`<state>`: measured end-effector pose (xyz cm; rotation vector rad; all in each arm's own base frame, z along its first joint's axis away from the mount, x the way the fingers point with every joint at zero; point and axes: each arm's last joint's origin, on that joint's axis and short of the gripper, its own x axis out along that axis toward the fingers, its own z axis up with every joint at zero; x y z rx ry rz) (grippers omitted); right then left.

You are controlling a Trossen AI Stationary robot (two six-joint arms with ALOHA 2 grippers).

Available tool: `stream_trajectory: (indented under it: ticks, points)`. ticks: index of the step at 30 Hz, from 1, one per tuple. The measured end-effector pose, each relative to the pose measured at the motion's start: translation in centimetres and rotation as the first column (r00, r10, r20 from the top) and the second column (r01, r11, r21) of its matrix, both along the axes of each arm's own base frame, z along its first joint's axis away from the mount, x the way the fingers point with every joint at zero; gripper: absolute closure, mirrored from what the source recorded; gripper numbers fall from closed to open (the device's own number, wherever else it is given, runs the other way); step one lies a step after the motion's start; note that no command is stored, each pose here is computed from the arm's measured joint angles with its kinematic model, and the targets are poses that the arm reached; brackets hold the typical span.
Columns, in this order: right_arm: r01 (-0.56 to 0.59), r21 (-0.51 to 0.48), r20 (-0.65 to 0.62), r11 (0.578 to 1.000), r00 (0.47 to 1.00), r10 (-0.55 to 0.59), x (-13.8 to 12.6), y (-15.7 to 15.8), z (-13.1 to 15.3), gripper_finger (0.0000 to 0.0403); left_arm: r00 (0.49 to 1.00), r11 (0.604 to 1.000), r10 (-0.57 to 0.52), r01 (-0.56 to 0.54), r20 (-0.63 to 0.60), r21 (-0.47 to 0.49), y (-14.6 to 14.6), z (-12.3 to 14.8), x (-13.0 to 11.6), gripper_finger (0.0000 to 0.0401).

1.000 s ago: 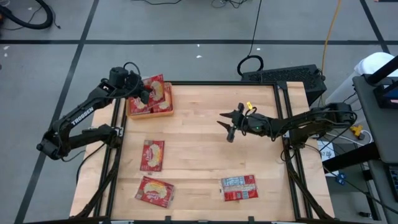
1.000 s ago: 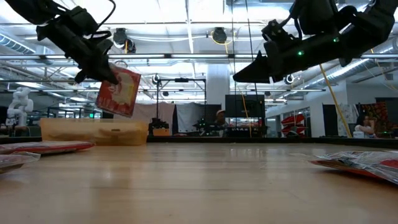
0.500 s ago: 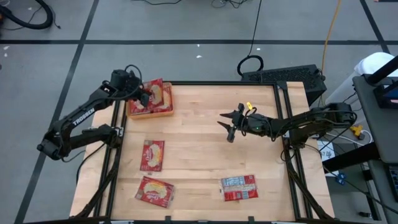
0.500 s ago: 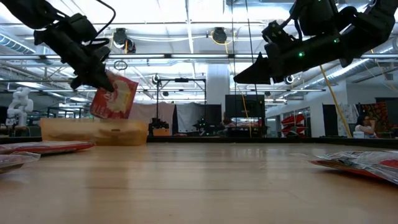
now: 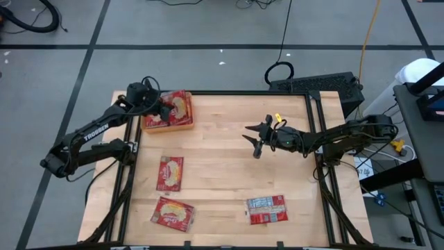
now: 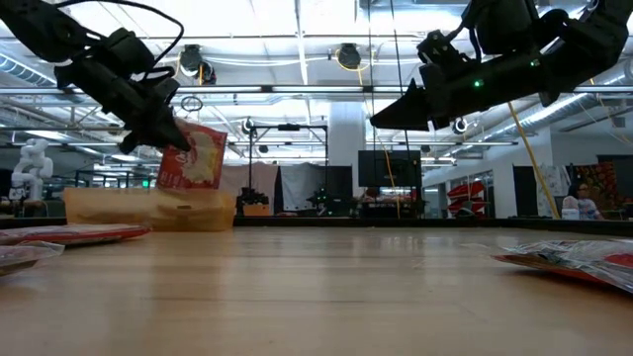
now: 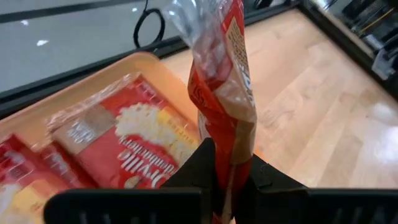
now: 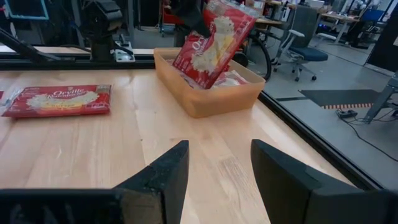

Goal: Sort popcorn bags into baskets
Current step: Put the red popcorn bag into the orange bin

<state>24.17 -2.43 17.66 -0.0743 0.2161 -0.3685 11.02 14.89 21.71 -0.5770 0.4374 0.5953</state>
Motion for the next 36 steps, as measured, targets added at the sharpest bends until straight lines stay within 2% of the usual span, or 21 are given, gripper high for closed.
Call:
stream_trajectory:
  ticks: [6, 15, 25, 36]
  points:
    - [-0.003, -0.020, 0.007, 1.000, 1.000, 0.003, 0.0, 0.0, 0.1, 0.0238, 1.000, 1.000, -0.001, 0.001, 0.009, 0.019, 0.1, 0.0, 0.0, 0.0361]
    - [-0.004, -0.039, 0.023, 0.999, 1.000, 0.005, 0.1, 0.0, 0.4, 0.0238, 0.998, 1.000, -0.004, 0.006, -0.060, 0.023, 0.4, -0.9, 0.5, 0.0280]
    - [0.000, -0.017, 0.031, 1.000, 1.000, 0.000, 0.1, 0.0, 0.4, 0.0238, 0.979, 0.989, 0.131, -0.117, -0.157, 0.096, 0.8, -1.1, 0.5, 0.0232]
    - [0.004, -0.026, 0.028, 1.000, 1.000, -0.004, 0.1, -0.1, 0.4, 0.0238, 0.960, 0.974, 0.205, -0.181, -0.190, 0.136, 1.0, -1.1, 0.3, 0.0201]
